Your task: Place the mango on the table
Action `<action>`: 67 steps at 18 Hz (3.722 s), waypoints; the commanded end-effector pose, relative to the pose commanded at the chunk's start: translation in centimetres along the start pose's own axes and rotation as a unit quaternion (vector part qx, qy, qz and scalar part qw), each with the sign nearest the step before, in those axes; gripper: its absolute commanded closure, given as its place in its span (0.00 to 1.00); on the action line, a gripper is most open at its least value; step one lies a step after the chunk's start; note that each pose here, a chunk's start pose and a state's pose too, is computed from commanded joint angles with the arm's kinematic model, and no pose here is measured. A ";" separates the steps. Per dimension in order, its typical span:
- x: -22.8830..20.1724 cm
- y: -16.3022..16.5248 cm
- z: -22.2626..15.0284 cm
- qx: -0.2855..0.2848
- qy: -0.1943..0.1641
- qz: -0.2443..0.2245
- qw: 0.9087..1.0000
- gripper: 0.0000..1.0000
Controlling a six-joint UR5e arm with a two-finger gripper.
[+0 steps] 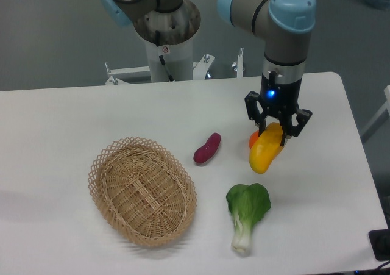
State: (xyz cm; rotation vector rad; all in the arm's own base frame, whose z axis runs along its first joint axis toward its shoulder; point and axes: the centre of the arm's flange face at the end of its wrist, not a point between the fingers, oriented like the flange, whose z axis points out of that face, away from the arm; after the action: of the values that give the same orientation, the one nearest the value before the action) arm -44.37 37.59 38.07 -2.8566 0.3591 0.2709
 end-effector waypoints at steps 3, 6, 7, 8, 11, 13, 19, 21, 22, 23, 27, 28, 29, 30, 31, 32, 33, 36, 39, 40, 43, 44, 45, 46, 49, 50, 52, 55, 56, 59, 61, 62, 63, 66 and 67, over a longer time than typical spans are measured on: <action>0.1 1.2 0.7 -0.004 0.007 0.031 0.999 0.55; -1.4 4.6 0.5 -0.008 0.003 0.059 0.998 0.55; -1.7 5.6 0.8 -0.010 0.006 0.071 0.997 0.55; -2.0 7.0 1.1 -0.012 0.009 0.080 0.997 0.55; -3.0 11.8 3.7 -0.016 0.031 0.131 0.991 0.55; -3.5 13.5 4.8 -0.011 0.040 0.146 0.988 0.55; -1.8 16.8 8.0 -0.007 0.054 0.151 0.987 0.55; -0.6 18.7 9.0 -0.006 0.063 0.152 0.986 0.55; -0.7 19.4 8.9 -0.007 0.060 0.152 0.986 0.55; -0.7 19.7 8.9 -0.008 0.060 0.152 0.986 0.55; -0.8 20.5 8.9 -0.007 0.060 0.176 0.983 0.55; -0.3 20.8 9.2 -0.005 0.065 0.181 0.981 0.55; -0.3 20.9 9.3 -0.006 0.063 0.185 0.981 0.55; -0.2 21.0 9.4 -0.006 0.063 0.185 0.981 0.55; -0.1 21.0 9.5 -0.005 0.063 0.185 0.981 0.55; 0.0 21.0 9.7 -0.006 0.064 0.185 0.981 0.55; 0.2 21.1 9.9 -0.006 0.064 0.185 0.981 0.55; 0.9 21.1 10.8 -0.003 0.073 0.183 0.980 0.53; 0.8 21.0 10.9 -0.003 0.072 0.184 0.980 0.42; 0.8 21.0 10.9 -0.002 0.072 0.184 0.980 0.35; 0.6 20.8 10.7 -0.004 0.070 0.185 0.980 0.28; 0.6 20.7 10.7 -0.003 0.069 0.186 0.980 0.27; 0.5 20.7 10.6 -0.003 0.068 0.187 0.980 0.22; 0.4 20.5 10.4 -0.004 0.066 0.187 0.980 0.16; -1.0 19.4 8.9 -0.009 0.048 0.184 0.982 0.05; -1.5 18.8 8.3 -0.010 0.042 0.185 0.982 0.01; -2.5 18.2 7.2 -0.014 0.033 0.174 0.984 0.00; -2.8 16.9 5.5 -0.018 0.021 0.150 0.988 0.00; -3.0 16.6 5.2 -0.017 0.025 0.143 0.989 0.00; -4.6 16.2 3.0 -0.012 0.048 0.136 0.990 0.00; -5.7 15.9 1.3 -0.009 0.062 0.132 0.989 0.00; -6.2 15.6 0.4 -0.008 0.068 0.132 0.989 0.00; -6.7 15.4 -0.4 -0.007 0.071 0.131 0.989 0.00; -7.8 15.0 -2.2 -0.007 0.071 0.127 0.989 0.00; -8.2 14.8 -2.9 -0.007 0.071 0.124 0.990 0.00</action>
State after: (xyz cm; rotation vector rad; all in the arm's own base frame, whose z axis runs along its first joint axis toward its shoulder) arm -55.67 24.72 39.27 -2.8516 0.7467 0.1139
